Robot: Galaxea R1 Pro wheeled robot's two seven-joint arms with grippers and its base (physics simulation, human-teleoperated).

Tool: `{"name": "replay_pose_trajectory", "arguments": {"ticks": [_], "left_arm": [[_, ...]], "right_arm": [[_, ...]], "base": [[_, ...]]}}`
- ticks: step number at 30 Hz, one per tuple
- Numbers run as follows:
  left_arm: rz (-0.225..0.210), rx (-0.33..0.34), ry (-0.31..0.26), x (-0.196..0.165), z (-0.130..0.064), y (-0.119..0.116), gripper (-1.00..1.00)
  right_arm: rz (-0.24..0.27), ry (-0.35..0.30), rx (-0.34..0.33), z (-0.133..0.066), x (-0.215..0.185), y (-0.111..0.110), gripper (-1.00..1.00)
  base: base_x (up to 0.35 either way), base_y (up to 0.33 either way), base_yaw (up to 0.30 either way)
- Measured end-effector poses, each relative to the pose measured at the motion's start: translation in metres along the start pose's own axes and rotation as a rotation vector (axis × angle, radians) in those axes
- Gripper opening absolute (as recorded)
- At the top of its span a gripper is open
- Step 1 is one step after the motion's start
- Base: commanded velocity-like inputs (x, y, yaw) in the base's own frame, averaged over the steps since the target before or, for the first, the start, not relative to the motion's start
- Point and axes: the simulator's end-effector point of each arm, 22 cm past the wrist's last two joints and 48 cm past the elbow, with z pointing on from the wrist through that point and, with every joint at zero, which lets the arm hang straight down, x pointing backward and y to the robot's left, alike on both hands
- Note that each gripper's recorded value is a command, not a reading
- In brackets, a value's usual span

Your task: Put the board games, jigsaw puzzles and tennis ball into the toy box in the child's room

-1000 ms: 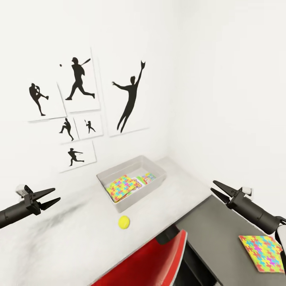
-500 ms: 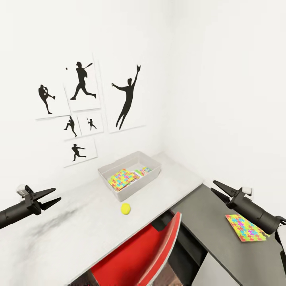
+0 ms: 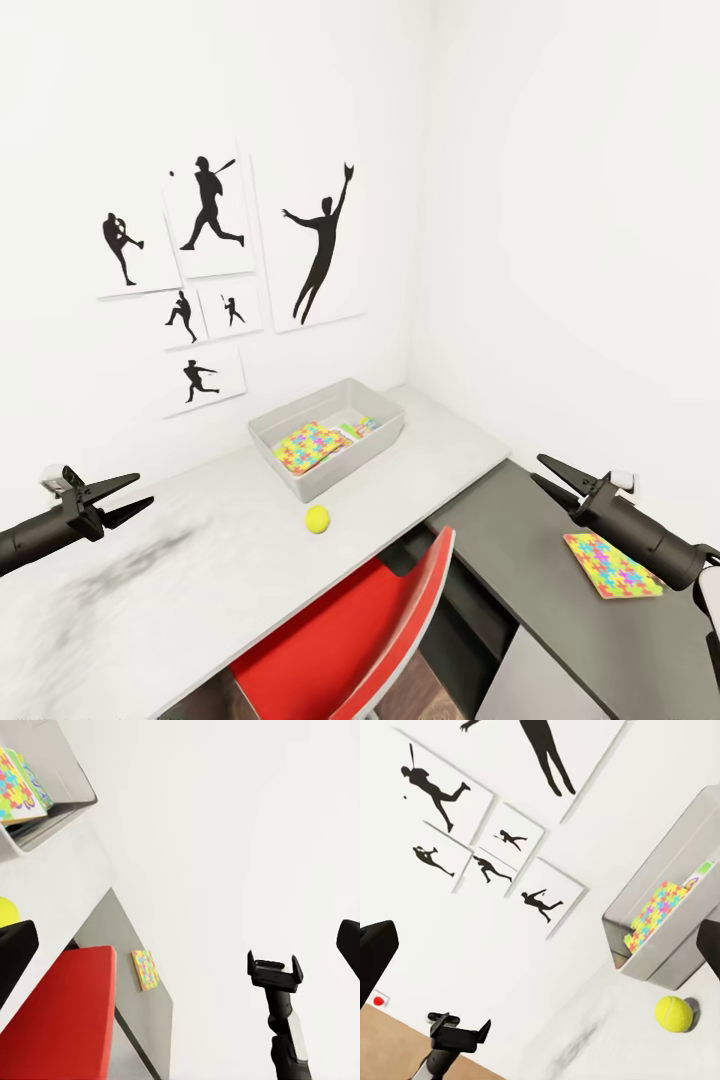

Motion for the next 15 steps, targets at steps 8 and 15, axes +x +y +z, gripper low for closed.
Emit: {"name": "replay_pose_trajectory", "arguments": {"ticks": [8, 15], "left_arm": [[0.0, 0.001, -0.001, -0.0004, -0.0007, -0.0002, 1.0], [0.0, 0.0, -0.002, -0.0008, -0.0008, -0.0002, 1.0]], "right_arm": [[0.001, -0.001, -0.001, 0.0, 0.0, 0.0, 1.0], [0.0, -0.001, 0.0, 0.0, 0.0001, -0.0002, 1.0]], "base": [[0.0, 0.027, -0.222], [0.0, 0.143, -0.276]]}}
